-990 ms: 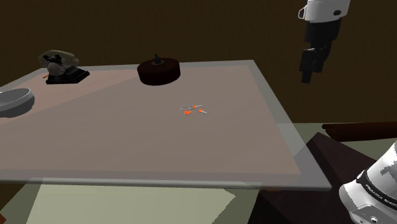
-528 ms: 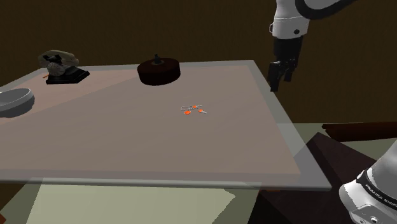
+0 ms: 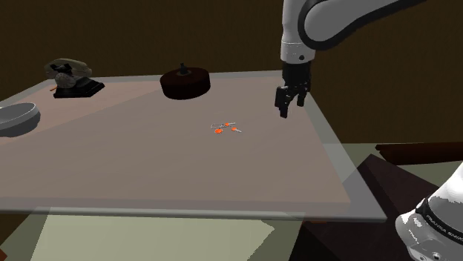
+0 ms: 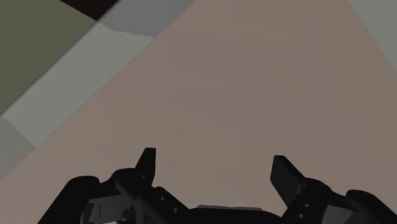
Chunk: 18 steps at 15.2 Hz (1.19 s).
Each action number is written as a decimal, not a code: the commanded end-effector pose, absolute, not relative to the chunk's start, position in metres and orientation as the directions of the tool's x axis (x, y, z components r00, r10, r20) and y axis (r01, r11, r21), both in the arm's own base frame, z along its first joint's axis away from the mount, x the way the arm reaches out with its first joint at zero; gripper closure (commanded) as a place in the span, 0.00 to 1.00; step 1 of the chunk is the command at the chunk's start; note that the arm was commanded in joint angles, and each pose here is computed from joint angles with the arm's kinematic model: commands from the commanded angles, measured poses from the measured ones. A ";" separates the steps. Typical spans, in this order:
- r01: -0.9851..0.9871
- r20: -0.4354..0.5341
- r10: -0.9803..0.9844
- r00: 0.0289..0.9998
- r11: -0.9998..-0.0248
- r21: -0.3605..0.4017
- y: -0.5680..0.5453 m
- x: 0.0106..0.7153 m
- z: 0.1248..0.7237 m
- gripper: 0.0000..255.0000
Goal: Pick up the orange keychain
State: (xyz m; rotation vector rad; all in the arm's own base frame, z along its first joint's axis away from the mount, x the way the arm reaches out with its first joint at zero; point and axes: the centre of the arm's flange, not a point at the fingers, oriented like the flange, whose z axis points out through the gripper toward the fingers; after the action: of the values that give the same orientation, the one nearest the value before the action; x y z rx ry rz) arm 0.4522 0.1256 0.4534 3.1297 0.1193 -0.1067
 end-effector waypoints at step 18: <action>0.091 0.003 0.091 0.996 -0.995 -0.029 0.226 0.573 0.359 0.00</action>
State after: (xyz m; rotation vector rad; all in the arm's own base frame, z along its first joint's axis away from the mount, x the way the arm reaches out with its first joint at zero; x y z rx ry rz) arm 0.5743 0.2258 0.3643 3.1666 0.1447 0.0011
